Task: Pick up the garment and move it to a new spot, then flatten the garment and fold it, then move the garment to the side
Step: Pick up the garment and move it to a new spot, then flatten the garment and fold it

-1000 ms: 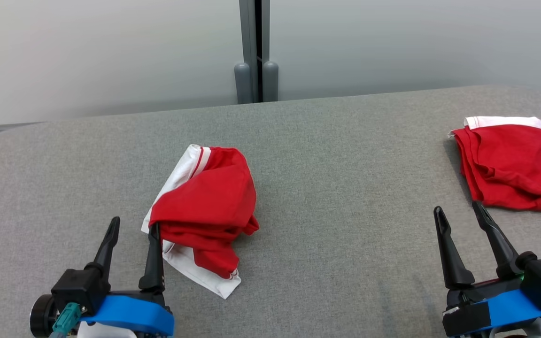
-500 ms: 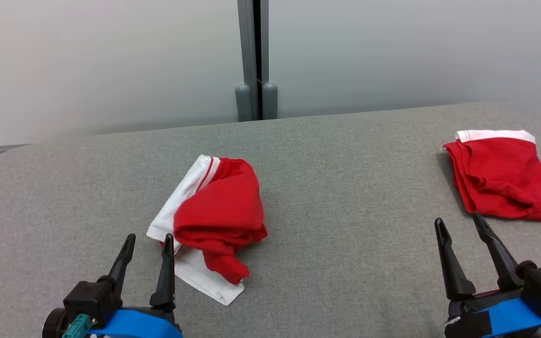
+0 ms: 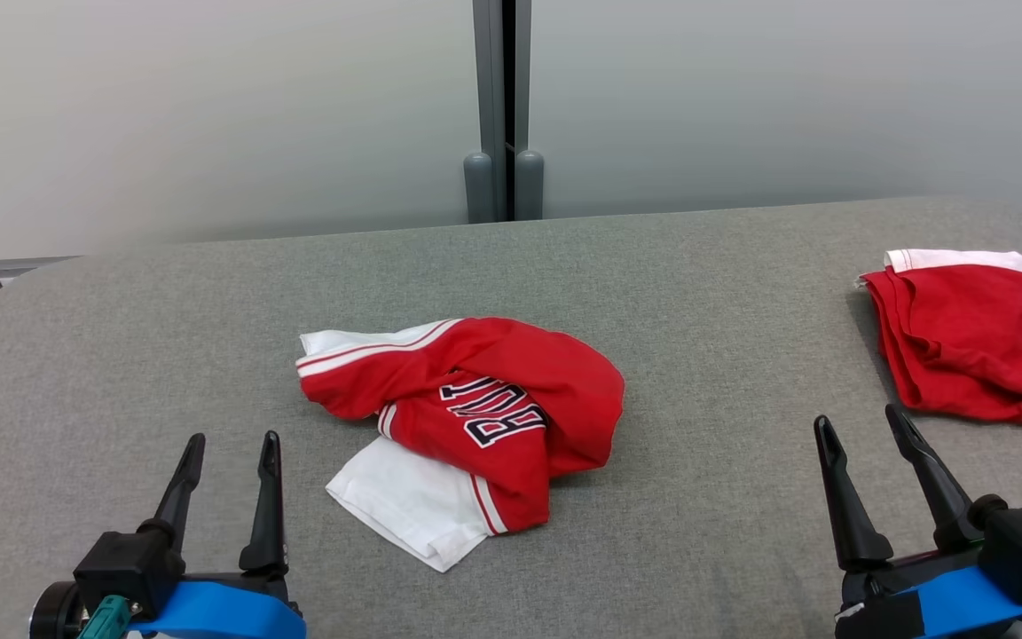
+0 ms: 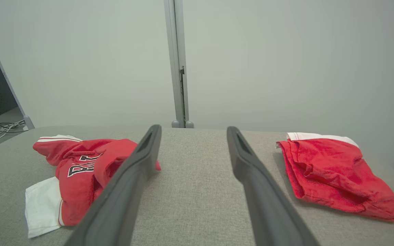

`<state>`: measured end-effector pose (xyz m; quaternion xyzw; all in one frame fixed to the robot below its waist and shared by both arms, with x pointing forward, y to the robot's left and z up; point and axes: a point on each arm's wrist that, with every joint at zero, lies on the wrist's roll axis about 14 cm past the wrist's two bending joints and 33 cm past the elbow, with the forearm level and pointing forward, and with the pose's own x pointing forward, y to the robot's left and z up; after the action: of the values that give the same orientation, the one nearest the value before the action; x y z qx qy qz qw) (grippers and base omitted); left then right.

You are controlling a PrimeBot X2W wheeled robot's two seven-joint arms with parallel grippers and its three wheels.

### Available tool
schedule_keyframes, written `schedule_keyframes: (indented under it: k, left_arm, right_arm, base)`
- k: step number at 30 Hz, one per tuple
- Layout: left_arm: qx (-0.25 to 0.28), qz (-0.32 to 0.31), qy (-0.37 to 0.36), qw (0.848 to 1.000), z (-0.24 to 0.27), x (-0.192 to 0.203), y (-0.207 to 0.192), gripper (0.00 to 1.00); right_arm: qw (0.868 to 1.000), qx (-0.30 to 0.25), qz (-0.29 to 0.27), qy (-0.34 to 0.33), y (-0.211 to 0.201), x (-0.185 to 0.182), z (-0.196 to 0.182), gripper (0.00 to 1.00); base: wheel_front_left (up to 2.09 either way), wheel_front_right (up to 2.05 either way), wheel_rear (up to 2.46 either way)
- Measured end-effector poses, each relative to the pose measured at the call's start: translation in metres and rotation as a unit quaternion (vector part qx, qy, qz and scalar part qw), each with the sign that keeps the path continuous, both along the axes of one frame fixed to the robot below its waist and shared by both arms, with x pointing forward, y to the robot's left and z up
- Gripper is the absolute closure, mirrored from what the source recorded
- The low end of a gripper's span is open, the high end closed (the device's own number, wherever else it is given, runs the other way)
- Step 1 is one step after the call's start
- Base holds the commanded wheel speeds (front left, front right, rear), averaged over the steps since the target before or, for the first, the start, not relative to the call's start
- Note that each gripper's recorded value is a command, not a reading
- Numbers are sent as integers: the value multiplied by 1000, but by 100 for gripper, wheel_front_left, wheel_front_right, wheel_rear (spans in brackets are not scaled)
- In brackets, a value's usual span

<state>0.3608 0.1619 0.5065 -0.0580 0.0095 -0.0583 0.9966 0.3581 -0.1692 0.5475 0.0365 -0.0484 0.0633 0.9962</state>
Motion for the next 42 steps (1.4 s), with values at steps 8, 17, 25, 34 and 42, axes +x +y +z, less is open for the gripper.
schedule_keyframes:
  k: [8, 17, 25, 34, 42]
  left_arm:
    - [7, 10, -6, 1000, 0, 2, 8, 0]
    - [6, 15, -6, 1000, -2, 5, 10, 0]
    - [6, 13, -3, 1000, -5, 9, 8, 0]
    - [9, -40, 81, 996, -49, 21, -24, 0]
    - [1, -66, 228, 971, -133, 21, -44, 0]
  right_arm:
    - [1000, 0, 2, 4, 1, 1, -3, 0]
    - [1000, -2, 1, 9, 0, 2, -6, 0]
    - [1000, -1, 0, 15, -1, 4, -10, 0]
    - [1000, -1, -4, 28, -5, 19, -20, 0]
    - [998, 3, -5, 56, -5, 34, -44, 0]
  base:
    - [0, 0, 0]
    - [0, 0, 0]
    - [0, 0, 0]
    - [0, 0, 0]
    - [0, 0, 0]
